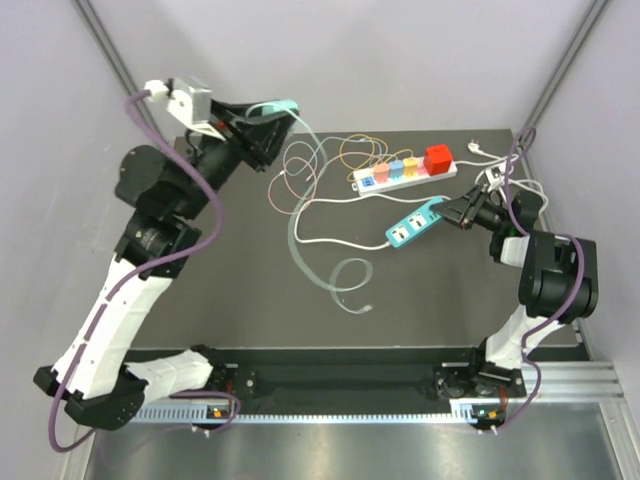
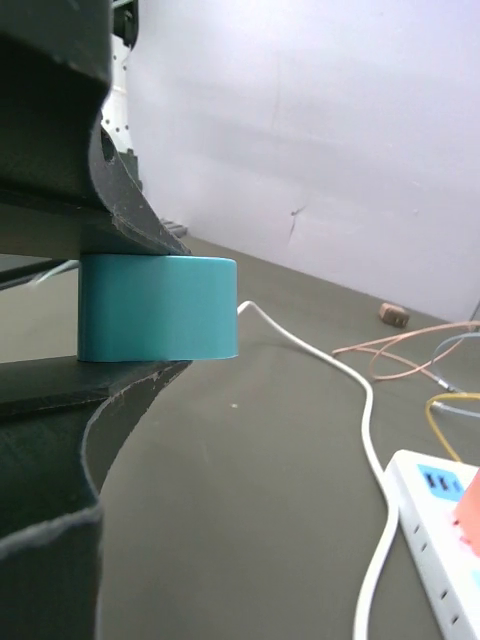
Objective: Pull the plug off the socket
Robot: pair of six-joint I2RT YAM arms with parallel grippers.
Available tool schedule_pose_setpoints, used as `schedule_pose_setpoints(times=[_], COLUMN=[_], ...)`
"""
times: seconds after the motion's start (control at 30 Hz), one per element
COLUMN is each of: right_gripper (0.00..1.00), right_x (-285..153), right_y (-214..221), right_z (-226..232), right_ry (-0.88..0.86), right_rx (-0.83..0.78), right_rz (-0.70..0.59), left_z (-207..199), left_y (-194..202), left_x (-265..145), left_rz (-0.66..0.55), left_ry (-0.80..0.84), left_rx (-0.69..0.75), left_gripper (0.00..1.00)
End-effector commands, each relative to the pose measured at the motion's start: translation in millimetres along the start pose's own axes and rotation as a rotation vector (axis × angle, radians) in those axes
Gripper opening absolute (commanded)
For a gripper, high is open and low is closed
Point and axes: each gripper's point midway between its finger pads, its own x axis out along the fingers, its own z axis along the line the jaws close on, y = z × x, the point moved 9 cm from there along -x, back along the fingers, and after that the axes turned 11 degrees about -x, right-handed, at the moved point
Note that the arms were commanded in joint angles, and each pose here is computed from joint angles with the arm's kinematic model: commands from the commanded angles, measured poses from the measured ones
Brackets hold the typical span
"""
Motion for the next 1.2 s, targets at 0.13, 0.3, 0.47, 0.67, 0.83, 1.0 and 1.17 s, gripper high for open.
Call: schedule_pose_setpoints(times=[0.13,0.3,0.47,0.67,0.83,1.0,1.17], right_gripper=[0.0,0.0,0.0,0.0,0.0,0.0,0.0], right_x=[-0.9,-0.6,-1.0,-0.7,-0.8,-0.9,-0.7], right_y=[-6.0,-2.1,-2.5,0.1,1.2,2.8,3.0], right_z=[4.5,-4.2,-2.6,-5.3,-7.7,-11.2,-13.0], right_ry=[-0.032,-0.007,-0.006,-0.003,0.008,0.015,0.018], right_rx=[-0.056,-0.037,-0.042,-0.044,-0.044,-0.033,-0.034], right_rz=[-0.016,0.001,0.005,0.015,0.028,0.034,0.043], left_z=[-34.6,-16.7,33.9,102.0,136.4,155.6,176.4], left_y=[-76.8,-81.3,-40.7,-5.7,-37.2,-56.6,-68.7], left_x=[-24.6,-28.3,-17.8,-9.8,2.8,21.7,27.4], left_rz=[-0.198,-0.215,-0.143,-0.222,-0.416,-0.53,-0.574], left_ry=[0.049,-0.136,-0.433,-0.756,-0.875,-0.954,-1.02], left_rx=[0.048,0.131,0.273,0.41,0.404,0.475,0.531], left_gripper=[0.0,0.0,0.0,0.0,0.0,0.0,0.0])
